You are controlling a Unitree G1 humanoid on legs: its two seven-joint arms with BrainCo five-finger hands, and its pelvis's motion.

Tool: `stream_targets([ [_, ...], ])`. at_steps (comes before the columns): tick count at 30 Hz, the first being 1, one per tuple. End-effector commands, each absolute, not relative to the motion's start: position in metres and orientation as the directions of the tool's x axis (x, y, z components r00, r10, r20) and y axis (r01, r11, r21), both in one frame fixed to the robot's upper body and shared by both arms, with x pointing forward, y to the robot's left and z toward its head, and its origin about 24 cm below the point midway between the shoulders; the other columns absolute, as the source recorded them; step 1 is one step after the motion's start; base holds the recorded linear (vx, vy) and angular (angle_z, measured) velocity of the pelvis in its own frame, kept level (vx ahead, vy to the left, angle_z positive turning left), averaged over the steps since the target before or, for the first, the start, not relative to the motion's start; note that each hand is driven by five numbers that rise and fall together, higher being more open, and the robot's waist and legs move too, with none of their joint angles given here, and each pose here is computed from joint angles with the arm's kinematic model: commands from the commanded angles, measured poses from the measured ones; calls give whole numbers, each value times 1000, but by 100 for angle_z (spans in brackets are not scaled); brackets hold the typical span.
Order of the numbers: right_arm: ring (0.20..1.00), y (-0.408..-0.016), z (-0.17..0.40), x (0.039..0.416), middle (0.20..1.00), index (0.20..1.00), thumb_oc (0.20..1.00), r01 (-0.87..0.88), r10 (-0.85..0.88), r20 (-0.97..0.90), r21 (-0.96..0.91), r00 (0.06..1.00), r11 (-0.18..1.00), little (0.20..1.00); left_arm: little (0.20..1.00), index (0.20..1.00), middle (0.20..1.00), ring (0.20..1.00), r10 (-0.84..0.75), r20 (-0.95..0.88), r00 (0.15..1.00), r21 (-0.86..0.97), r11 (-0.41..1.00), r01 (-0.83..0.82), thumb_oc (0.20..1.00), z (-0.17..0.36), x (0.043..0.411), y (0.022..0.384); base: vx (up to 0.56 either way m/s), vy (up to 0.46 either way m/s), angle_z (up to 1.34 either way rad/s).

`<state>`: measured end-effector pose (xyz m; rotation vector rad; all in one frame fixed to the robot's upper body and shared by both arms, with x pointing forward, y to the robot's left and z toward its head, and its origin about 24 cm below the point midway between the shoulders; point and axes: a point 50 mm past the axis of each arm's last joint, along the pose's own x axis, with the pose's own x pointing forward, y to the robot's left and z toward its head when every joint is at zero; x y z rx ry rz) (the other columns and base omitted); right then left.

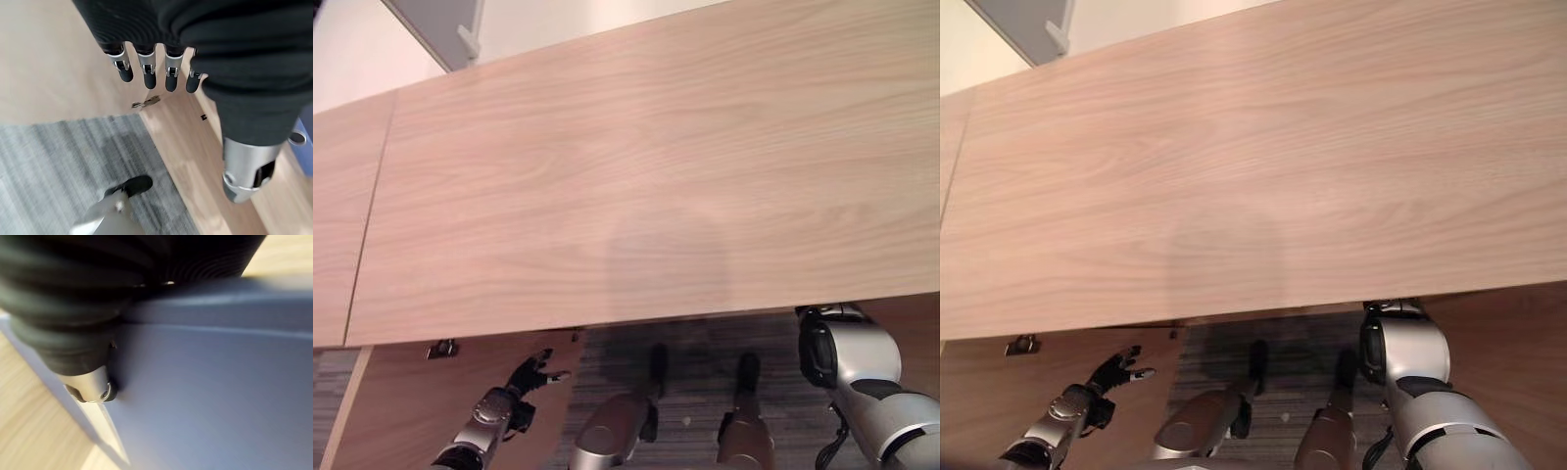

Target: Put the empty folder in the office cabinet

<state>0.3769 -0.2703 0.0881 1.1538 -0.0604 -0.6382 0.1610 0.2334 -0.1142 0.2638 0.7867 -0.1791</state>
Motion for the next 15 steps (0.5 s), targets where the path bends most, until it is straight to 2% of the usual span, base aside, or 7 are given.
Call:
stream_targets([
  [1, 200, -289, 150, 389, 200, 200, 200, 298, -535, -60, 880, 843, 371, 200, 1000, 1000, 1000, 1000, -101, -709, 698, 172, 935, 310, 1000, -112, 168, 228, 22, -93, -15],
  [11, 200, -284, 143, 390, 200, 200, 200, 312, -526, -92, 885, 846, 347, 200, 1000, 1000, 1000, 1000, -103, -731, 675, 167, 932, 323, 1000, -116, 163, 229, 11, -91, -2],
  [15, 200, -289, 164, 393, 200, 200, 200, 263, -541, -36, 900, 840, 348, 200, 1000, 1000, 1000, 1000, -66, -708, 703, 212, 930, 301, 1000, -106, 177, 241, -121, -112, 12],
])
